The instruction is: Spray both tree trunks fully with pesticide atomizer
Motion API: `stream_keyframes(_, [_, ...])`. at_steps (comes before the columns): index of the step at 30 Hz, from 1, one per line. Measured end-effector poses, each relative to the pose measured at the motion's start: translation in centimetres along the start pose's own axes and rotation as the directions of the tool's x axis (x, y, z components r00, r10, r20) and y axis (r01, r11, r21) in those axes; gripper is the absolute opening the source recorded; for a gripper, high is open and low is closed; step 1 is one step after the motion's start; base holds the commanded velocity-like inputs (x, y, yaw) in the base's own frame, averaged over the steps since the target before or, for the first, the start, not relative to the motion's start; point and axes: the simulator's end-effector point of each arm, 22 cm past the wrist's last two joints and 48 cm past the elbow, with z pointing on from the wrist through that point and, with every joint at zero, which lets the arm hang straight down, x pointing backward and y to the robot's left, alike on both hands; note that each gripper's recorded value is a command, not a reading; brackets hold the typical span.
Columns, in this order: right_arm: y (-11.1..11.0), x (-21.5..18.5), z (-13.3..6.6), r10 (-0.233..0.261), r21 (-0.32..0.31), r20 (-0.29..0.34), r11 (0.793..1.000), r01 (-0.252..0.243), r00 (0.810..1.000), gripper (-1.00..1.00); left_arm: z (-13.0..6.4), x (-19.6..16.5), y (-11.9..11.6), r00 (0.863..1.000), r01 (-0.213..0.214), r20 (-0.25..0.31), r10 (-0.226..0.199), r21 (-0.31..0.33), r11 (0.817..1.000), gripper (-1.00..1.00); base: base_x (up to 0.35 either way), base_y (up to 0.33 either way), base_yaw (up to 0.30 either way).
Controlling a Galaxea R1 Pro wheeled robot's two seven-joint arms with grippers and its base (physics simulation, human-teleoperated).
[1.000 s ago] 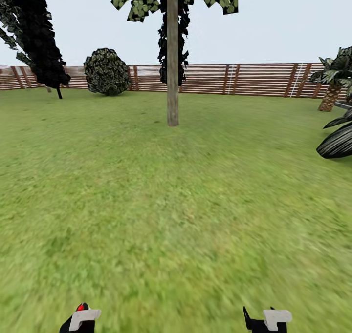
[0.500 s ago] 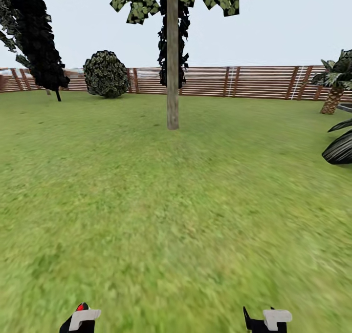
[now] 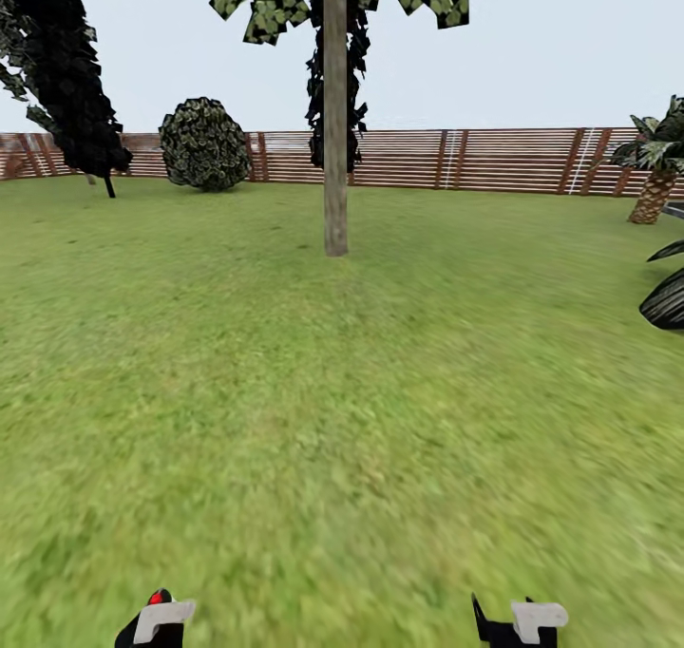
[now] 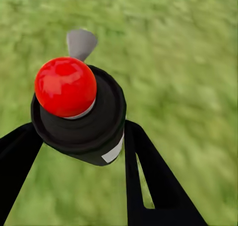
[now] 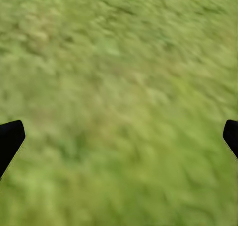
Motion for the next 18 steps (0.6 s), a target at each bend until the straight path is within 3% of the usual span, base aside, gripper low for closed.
stream_keyframes(18, [-0.03, 0.05, -0.01, 0.0, 0.001, -0.001, 1.0, 0.0, 1.0, 1.0, 0.0, 0.02, 0.0, 1.0, 0.0, -0.001, 0.0, 0.0, 1.0, -1.0, 0.339, 0.0, 0.0])
